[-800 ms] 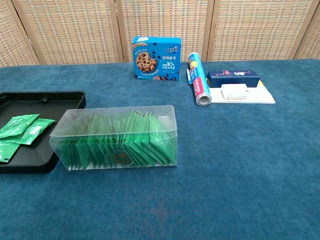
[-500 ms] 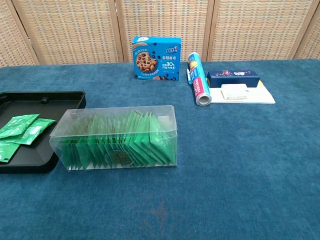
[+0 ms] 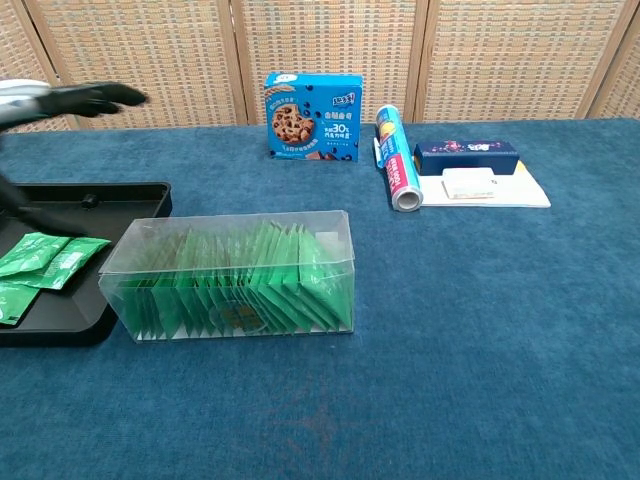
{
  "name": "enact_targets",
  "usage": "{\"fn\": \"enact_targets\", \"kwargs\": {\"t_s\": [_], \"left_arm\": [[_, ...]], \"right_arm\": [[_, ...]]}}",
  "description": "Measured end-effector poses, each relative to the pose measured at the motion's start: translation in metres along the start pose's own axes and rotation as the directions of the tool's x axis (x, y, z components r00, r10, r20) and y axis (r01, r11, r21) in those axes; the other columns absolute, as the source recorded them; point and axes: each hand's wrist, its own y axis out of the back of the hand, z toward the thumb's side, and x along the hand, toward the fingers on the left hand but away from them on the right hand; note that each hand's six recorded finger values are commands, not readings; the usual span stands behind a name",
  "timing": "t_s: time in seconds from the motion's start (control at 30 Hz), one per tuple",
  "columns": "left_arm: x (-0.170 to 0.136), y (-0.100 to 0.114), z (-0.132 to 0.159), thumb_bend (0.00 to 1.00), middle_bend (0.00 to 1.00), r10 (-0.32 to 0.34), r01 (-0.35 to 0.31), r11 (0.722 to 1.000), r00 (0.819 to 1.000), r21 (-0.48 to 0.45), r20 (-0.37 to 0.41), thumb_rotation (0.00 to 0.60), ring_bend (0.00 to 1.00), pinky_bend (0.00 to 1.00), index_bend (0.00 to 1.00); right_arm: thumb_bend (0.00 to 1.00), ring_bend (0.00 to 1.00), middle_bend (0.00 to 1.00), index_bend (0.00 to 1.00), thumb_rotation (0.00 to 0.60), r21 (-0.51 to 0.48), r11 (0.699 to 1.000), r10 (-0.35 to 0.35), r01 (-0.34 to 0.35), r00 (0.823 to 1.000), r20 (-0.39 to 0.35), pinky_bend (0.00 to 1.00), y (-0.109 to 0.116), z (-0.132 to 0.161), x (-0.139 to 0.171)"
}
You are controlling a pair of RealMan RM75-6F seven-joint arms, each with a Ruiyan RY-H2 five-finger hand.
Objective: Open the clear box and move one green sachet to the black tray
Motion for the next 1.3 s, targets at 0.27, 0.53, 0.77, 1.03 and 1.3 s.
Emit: {"fn": "enact_targets", "kwargs": {"t_s": [0.27,0.53,0.77,1.03,1.3], "left_arm": [[0.038,-0.019,0.041,0.06,0.00,-0.042,0.038,0.999,0.991,0.033,0.127,0.600,0.00,0.00,0.00],[0.065,-0.045,0.058,0.06,0.00,-0.097,0.089,0.994,0.984,0.058,0.149,0.600,0.00,0.00,0.00],[0.076,-0.054,0.060,0.06,0.00,-0.113,0.104,0.992,0.984,0.068,0.140,0.600,0.00,0.00,0.00],[0.078,-0.062,0.058,0.11,0.00,-0.133,0.124,0.989,0.983,0.075,0.127,0.600,0.00,0.00,0.00],[0.077,-0.063,0.052,0.31,0.00,-0.151,0.145,0.987,0.983,0.062,0.105,0.600,0.00,0.00,0.00]], "right_arm": [[0.00,0.00,0.00,0.00,0.600,0.002,1.000,0.020,-0.020,0.999,0.035,0.00,-0.005,-0.010,-0.003],[0.00,0.00,0.00,0.00,0.600,-0.003,1.000,0.029,-0.029,0.998,0.055,0.00,-0.007,-0.016,-0.006],[0.00,0.00,0.00,0.00,0.600,-0.009,0.999,0.033,-0.032,0.997,0.066,0.00,-0.007,-0.020,-0.006],[0.00,0.00,0.00,0.00,0.600,-0.013,0.999,0.044,-0.043,0.997,0.068,0.00,-0.009,-0.021,-0.008],[0.00,0.00,0.00,0.00,0.600,-0.017,0.999,0.050,-0.049,0.996,0.069,0.00,-0.010,-0.021,-0.008]]}}
